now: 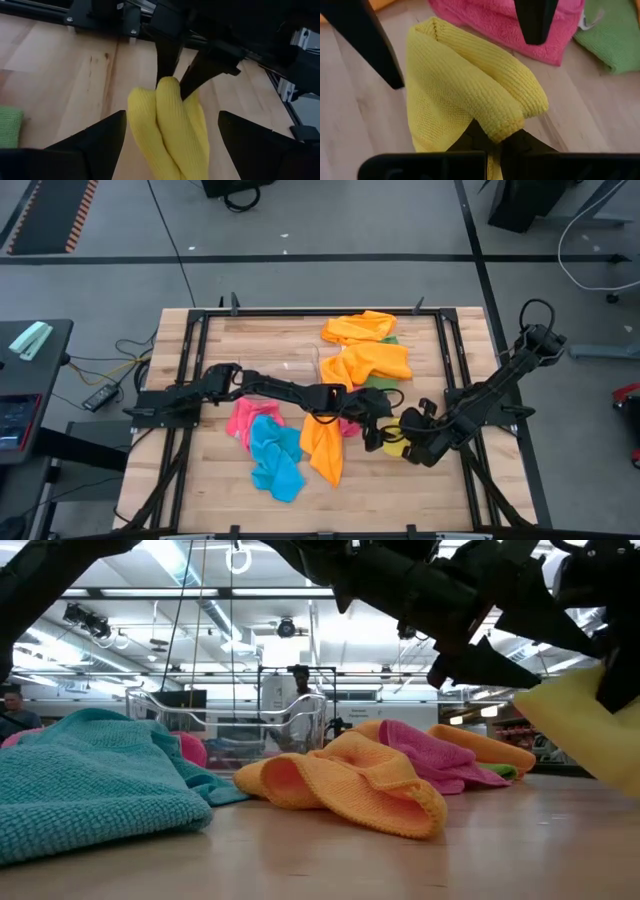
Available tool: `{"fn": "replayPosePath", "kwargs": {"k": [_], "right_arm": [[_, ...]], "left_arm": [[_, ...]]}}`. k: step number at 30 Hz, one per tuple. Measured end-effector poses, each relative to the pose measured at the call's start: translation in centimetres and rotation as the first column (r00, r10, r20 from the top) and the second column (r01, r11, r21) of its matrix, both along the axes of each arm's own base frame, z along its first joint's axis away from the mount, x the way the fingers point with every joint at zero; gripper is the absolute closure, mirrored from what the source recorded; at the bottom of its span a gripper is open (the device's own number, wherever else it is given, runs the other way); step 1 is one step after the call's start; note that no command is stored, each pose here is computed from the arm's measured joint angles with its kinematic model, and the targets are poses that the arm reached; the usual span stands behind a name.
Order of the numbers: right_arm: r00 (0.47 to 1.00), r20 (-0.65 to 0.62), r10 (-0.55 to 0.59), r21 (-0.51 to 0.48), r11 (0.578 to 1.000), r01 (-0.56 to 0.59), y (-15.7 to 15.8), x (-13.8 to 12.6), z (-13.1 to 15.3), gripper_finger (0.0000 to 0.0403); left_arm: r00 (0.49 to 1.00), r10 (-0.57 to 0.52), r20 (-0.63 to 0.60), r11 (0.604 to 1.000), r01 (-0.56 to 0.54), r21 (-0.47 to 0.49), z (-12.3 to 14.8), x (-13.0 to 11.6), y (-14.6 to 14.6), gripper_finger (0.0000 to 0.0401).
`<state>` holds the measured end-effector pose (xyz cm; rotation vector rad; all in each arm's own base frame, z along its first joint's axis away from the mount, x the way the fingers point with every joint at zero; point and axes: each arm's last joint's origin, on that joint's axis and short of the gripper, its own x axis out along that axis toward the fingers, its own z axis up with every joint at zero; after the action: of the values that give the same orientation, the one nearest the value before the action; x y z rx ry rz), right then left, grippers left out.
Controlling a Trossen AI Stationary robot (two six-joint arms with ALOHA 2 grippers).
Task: Fold microfiber towels
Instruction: Put the folded yellow microfiber cloth into the transparent bin
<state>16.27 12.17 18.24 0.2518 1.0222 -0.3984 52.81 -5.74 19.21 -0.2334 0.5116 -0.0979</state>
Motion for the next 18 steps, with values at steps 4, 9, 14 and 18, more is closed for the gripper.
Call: {"fn": "replayPosePath", "kwargs": {"k": [4, 9, 14, 18], "right_arm": [[1.000, 0.006, -0.019, 0.008, 1.000, 0.018, 0.0, 0.0, 0.0, 0.0385], [0.998, 0.034, -0.060, 0.015, 0.998, 0.059, -0.4, 0.6, 0.1, 0.0385], [0.997, 0.069, -0.047, 0.036, 0.998, 0.045, -0.3, 1.5, 1.2, 0.0385], [0.998, 0.058, -0.018, 0.017, 1.000, 0.017, 0.0, 1.7, 2.8, 0.0385]], "left_arm": [[1.000, 0.028, -0.007, 1.000, -0.028, 0.011, -0.1, 0.0, 0.5, 0.0073], [0.999, 0.045, -0.006, 0.999, -0.045, 0.008, -0.1, 0.1, 1.1, 0.0069], [0.998, 0.061, -0.012, 0.998, -0.061, -0.002, -0.1, 0.1, 1.4, 0.0069], [0.998, 0.057, -0.021, 0.998, -0.058, -0.004, 0.0, 0.0, 1.2, 0.0071]]}}
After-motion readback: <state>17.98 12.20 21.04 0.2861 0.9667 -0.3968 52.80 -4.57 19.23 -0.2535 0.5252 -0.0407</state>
